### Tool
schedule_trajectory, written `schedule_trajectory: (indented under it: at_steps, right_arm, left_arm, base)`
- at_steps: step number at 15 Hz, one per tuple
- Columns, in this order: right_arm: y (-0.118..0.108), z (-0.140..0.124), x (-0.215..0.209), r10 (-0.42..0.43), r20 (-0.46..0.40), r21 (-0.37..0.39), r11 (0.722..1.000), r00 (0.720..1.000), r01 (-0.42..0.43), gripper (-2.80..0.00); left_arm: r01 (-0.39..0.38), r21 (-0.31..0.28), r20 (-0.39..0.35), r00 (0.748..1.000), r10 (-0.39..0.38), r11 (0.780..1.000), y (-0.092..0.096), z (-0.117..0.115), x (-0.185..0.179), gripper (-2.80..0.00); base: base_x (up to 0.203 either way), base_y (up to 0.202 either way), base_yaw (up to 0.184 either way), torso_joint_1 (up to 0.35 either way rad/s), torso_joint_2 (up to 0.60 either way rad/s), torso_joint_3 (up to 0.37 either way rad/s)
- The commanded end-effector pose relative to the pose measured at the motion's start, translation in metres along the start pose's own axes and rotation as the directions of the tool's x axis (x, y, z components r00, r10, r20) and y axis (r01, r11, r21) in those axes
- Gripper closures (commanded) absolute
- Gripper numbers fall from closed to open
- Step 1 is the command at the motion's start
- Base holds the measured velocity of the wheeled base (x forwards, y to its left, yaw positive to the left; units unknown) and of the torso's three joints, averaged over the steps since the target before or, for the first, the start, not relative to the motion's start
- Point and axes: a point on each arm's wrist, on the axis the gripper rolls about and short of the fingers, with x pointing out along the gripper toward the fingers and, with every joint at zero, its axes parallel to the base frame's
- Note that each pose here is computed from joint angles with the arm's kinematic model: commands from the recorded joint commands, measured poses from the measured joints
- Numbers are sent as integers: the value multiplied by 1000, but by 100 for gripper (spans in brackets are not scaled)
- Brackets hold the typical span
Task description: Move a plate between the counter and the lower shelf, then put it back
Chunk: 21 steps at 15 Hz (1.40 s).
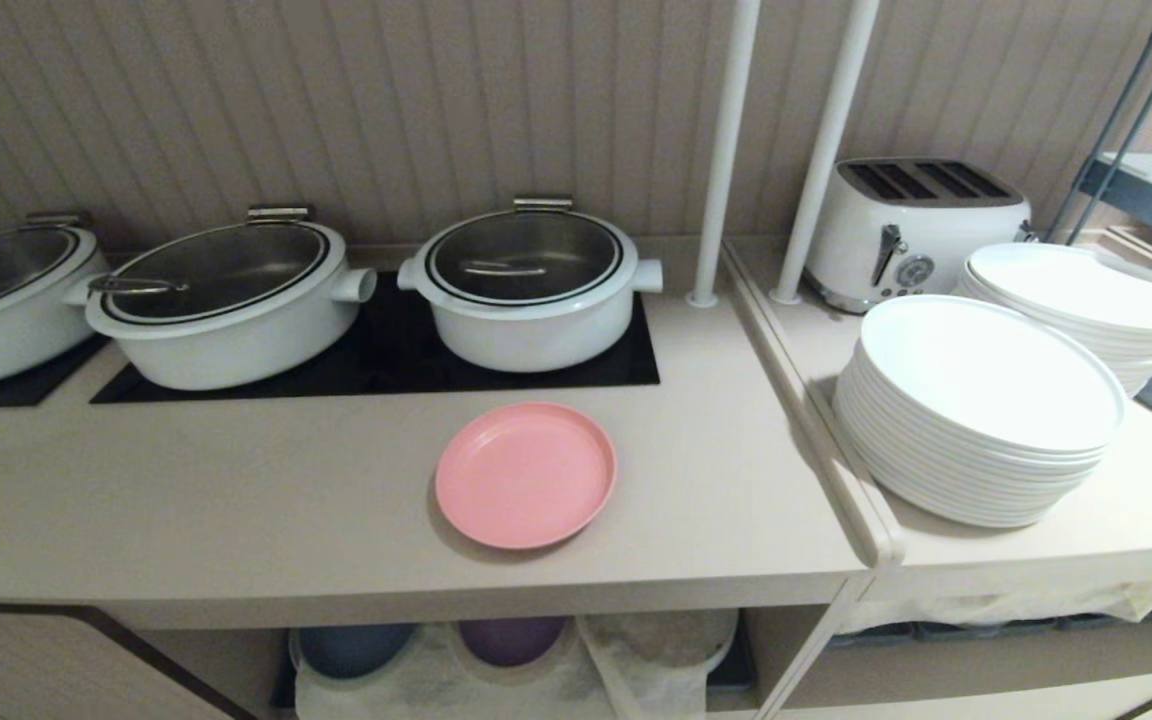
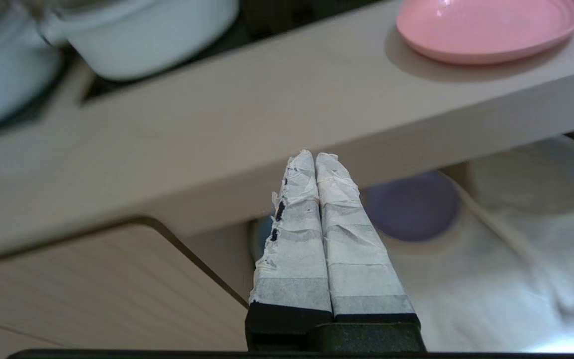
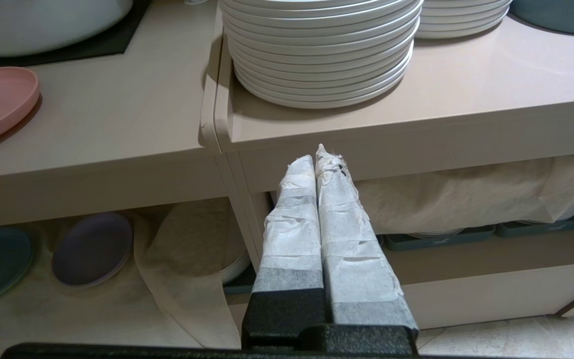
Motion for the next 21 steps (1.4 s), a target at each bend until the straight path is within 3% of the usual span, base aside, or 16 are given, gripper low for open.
schedule_trajectory:
  at_steps: [1, 5, 8, 15, 21]
  right_arm:
    - [0, 0, 0, 0, 0, 0, 1000, 1000, 0, 0]
    - [0, 0, 0, 0, -1, 0, 1000, 1000, 0, 0]
    - [0, 0, 0, 0, 1, 0, 1000, 1000, 0, 0]
    - [0, 0, 0, 0, 1, 0, 1000, 1000, 0, 0]
    - [0, 0, 0, 0, 0, 0, 1000, 1000, 0, 0]
  left_arm:
    - [-5, -13, 37, 999, 6, 1000, 0, 0, -3, 0]
    - [-3, -176, 17, 1000, 6, 984, -1, -2, -3, 0]
    - [-3, -170, 17, 1000, 6, 985, -1, -2, -3, 0]
    - [-10, -241, 8, 1000, 12, 970, -1, -3, -3, 0]
    - [-11, -243, 7, 1000, 13, 970, -1, -3, -3, 0]
  base:
    - [0, 0, 0, 0, 0, 0]
    - [0, 0, 0, 0, 0, 0]
    - [0, 0, 0, 0, 0, 0]
    - [0, 0, 0, 0, 0, 0]
    - [0, 0, 0, 0, 0, 0]
